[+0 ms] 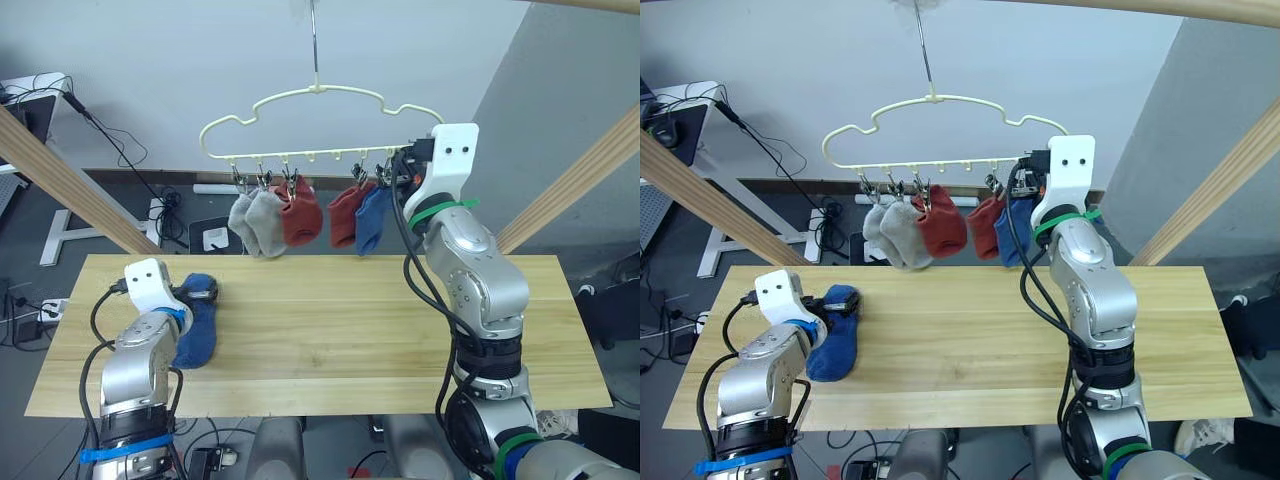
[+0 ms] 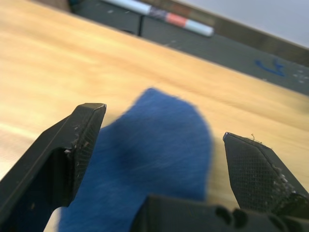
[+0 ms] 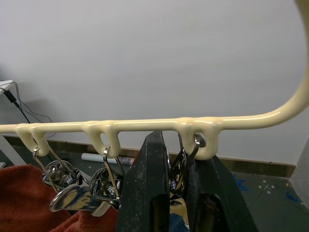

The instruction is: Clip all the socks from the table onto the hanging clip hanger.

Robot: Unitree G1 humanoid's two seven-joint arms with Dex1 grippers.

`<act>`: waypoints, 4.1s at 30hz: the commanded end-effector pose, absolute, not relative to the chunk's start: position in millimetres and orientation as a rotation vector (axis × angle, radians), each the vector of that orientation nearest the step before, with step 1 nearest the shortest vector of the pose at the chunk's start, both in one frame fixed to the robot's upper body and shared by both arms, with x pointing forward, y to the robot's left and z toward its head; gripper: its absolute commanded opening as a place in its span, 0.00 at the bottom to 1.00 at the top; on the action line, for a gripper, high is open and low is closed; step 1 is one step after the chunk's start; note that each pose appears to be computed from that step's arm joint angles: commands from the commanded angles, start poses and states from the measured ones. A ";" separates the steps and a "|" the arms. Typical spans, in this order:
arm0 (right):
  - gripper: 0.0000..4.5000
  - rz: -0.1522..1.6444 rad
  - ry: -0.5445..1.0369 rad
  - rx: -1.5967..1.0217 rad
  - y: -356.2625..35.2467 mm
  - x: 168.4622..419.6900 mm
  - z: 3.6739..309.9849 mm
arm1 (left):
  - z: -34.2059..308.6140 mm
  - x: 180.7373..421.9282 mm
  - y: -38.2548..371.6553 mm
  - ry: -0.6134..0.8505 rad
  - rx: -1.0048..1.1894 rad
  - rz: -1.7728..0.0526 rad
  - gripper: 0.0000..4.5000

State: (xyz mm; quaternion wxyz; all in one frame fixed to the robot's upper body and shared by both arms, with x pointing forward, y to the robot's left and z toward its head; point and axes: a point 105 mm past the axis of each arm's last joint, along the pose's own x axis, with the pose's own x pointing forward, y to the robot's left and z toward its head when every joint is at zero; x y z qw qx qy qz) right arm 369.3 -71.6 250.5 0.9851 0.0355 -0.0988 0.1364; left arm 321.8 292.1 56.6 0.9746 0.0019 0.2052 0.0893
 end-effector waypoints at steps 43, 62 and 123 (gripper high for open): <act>0.01 0.307 -0.266 0.079 -66.1 360.2 270.7 | 91.4 274.2 19.9 0.089 0.031 -0.990 0.00; 0.01 0.304 -0.236 0.127 -67.6 355.2 268.3 | 156.6 350.1 -4.1 -0.351 0.326 -0.813 0.00; 1.00 0.371 -0.223 0.105 -72.1 340.2 263.3 | 161.3 336.6 -0.9 -0.349 0.298 -0.879 0.96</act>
